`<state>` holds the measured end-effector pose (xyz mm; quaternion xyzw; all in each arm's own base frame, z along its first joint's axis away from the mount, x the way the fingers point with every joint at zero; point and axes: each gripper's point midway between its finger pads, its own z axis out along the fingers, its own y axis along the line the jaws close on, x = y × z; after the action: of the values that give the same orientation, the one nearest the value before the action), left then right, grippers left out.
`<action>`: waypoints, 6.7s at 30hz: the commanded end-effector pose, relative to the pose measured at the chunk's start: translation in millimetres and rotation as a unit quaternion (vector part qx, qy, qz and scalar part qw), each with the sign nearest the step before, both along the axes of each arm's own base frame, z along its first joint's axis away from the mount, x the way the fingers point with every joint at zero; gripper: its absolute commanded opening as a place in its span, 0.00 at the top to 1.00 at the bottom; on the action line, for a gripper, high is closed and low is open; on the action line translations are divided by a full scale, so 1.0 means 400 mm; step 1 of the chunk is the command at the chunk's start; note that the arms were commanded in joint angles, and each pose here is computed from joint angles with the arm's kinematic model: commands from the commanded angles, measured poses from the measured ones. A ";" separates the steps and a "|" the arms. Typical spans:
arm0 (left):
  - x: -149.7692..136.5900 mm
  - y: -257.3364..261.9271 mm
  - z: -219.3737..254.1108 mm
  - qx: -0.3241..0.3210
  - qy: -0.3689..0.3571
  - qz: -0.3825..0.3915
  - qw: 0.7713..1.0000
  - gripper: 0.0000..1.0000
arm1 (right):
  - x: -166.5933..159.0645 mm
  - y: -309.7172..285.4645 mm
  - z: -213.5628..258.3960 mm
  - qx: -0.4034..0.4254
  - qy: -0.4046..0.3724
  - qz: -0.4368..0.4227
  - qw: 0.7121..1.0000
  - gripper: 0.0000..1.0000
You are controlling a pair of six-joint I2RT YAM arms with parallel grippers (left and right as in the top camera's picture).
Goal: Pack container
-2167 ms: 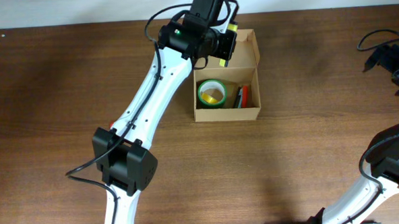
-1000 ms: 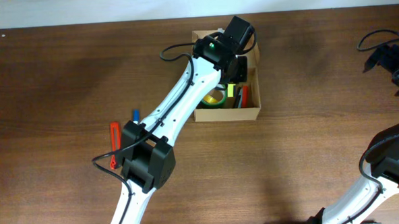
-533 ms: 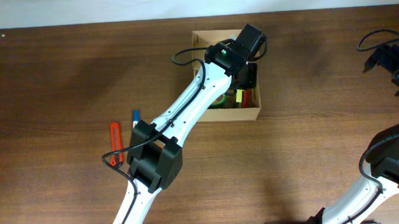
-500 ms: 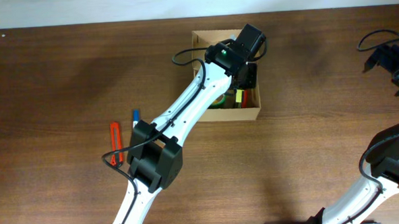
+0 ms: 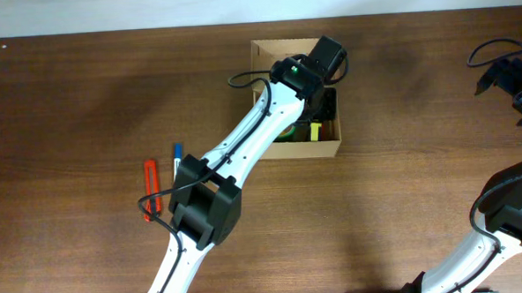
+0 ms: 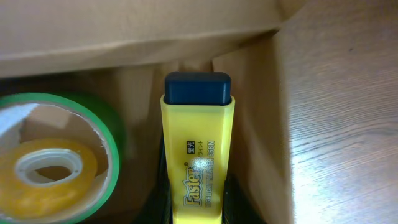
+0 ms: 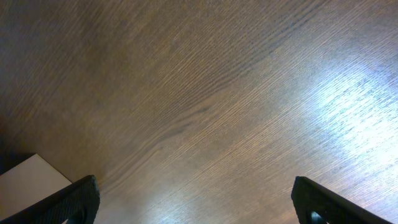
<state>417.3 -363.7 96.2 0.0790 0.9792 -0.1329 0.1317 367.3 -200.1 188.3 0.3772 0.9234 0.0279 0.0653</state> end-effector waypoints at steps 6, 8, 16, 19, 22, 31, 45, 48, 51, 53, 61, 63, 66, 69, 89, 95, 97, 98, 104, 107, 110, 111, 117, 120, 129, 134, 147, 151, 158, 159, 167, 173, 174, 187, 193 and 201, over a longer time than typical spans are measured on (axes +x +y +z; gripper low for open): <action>-0.018 -0.024 -0.023 -0.005 0.016 0.001 1.000 0.99 | -0.005 0.006 0.004 0.003 -0.001 0.000 1.000 0.01; -0.019 -0.025 -0.024 -0.006 0.018 0.005 1.000 0.99 | -0.005 0.006 0.004 0.003 -0.001 0.000 1.000 0.01; -0.027 -0.035 -0.027 -0.008 0.022 0.014 1.000 0.98 | -0.001 0.013 0.005 0.011 -0.005 0.002 1.000 0.01; -0.031 -0.039 -0.028 -0.008 0.023 0.012 1.000 0.99 | -0.001 0.013 0.005 0.011 -0.005 0.001 1.000 0.01; -0.043 -0.053 -0.028 -0.007 0.020 0.006 1.000 0.98 | -0.001 0.013 0.005 0.011 -0.005 0.002 1.000 0.01; -0.052 -0.058 -0.029 -0.004 0.021 0.002 1.000 0.98 | -0.001 0.013 0.005 0.011 -0.005 0.002 1.000 0.01; -0.055 -0.032 -0.044 0.015 0.031 0.005 0.999 0.98 | -0.003 0.014 0.005 0.012 -0.004 0.002 1.000 0.01; -0.057 -0.027 -0.052 0.019 0.036 0.006 0.999 0.98 | -0.003 0.014 0.004 0.012 -0.004 0.002 1.000 0.01; -0.054 -0.021 -0.055 0.020 0.037 0.008 0.999 0.98 | -0.003 0.014 0.004 0.012 -0.004 0.002 1.000 0.01; -0.052 -0.019 -0.054 0.020 0.037 0.010 0.999 0.98 | -0.003 0.014 0.004 0.012 -0.004 0.002 1.000 0.00; -0.044 -0.011 -0.057 0.020 0.038 0.014 0.999 0.94 | -0.003 0.014 0.004 0.012 -0.004 0.002 1.000 0.01; -0.044 -0.011 -0.057 0.020 0.038 0.014 0.999 0.90 | -0.003 0.014 0.005 0.012 -0.004 0.002 1.000 0.01; -0.043 -0.010 -0.057 0.020 0.038 0.014 0.999 0.88 | -0.003 0.014 0.005 0.012 -0.004 0.002 1.000 0.01; -0.044 -0.011 -0.059 0.021 0.039 0.014 0.999 0.87 | -0.003 0.014 0.005 0.012 -0.004 0.002 1.000 0.01; -0.051 -0.007 -0.114 0.017 0.073 0.013 0.997 0.86 | -0.001 0.012 0.005 0.011 -0.005 0.002 1.000 0.01; -0.048 -0.008 -0.113 0.016 0.070 0.013 0.997 0.72 | -0.001 0.012 0.005 0.010 -0.005 0.002 1.000 0.01; -0.046 -0.009 -0.113 0.015 0.069 0.012 0.997 0.69 | 0.000 0.012 0.005 0.010 -0.006 0.002 1.000 0.01; -0.046 -0.009 -0.113 0.015 0.069 0.012 0.997 0.69 | 0.001 0.011 0.005 0.010 -0.007 0.002 1.000 0.01; -0.040 -0.006 -0.112 0.014 0.067 0.012 0.998 0.77 | 0.001 0.011 0.005 0.009 -0.007 0.002 1.000 0.01; -0.032 -0.007 -0.103 0.013 0.059 0.004 0.998 0.91 | 0.002 0.011 0.005 0.009 -0.007 0.002 1.000 0.01; -0.011 -0.005 -0.078 0.019 0.034 -0.009 0.999 0.98 | 0.001 0.010 0.005 0.008 -0.006 0.001 1.000 0.01; 0.003 0.003 -0.063 0.028 0.019 -0.011 0.999 0.98 | 0.001 0.009 0.005 0.008 -0.006 0.001 1.000 0.01; 0.075 0.057 0.056 0.084 -0.073 -0.024 0.994 0.98 | 0.003 0.008 0.005 0.007 -0.008 0.001 1.000 0.01; 0.102 0.102 0.110 0.107 -0.099 -0.025 0.989 0.98 | 0.004 0.008 0.005 0.006 -0.009 0.001 1.000 0.01; 0.171 0.401 0.319 0.191 -0.157 0.032 0.968 0.97 | 0.008 0.005 0.006 0.005 -0.012 0.001 1.000 0.01; 0.163 0.666 0.527 0.181 -0.208 0.132 0.952 0.96 | 0.012 0.004 0.007 0.003 -0.015 0.001 1.000 0.01; -0.171 1.105 0.599 0.215 -0.191 0.271 0.919 0.53 | 0.013 0.003 0.007 0.003 -0.016 0.001 1.000 0.01; -0.213 1.080 0.467 0.208 -0.108 0.244 0.941 0.43 | 0.014 0.002 0.007 0.002 -0.018 0.001 1.000 0.01; -0.267 1.025 0.224 0.174 0.009 0.192 0.966 0.29 | 0.015 0.002 0.007 0.002 -0.018 0.001 1.000 0.01; -0.276 1.016 0.187 0.168 0.026 0.184 0.968 0.27 | 0.016 0.001 0.007 0.001 -0.019 0.001 1.000 0.01; -0.281 1.000 0.014 0.162 0.122 0.156 0.967 0.26 | 0.019 -0.001 0.007 0.000 -0.021 0.001 1.000 0.01; -0.267 0.995 -0.080 0.158 0.166 0.144 0.962 0.35 | 0.020 -0.001 0.006 0.000 -0.021 0.001 1.000 0.01; -0.265 0.995 -0.092 0.159 0.171 0.143 0.962 0.37 | 0.020 -0.002 0.006 -0.001 -0.021 0.001 1.000 0.01; -0.270 0.992 -0.191 0.151 0.220 0.130 0.955 0.33 | 0.023 -0.003 0.007 -0.002 -0.023 0.002 1.000 0.01; -0.271 0.990 -0.221 0.143 0.233 0.124 0.954 0.33 | 0.023 -0.004 0.007 -0.002 -0.024 0.002 1.000 0.01; -0.279 0.991 -0.252 0.144 0.249 0.121 0.950 0.33 | 0.023 -0.006 0.007 -0.003 -0.024 0.001 1.000 0.01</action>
<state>310.7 33.7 5.7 -0.0620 0.9931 0.0220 -0.0973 376.4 -203.7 189.8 0.3755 0.9224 0.0292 0.0854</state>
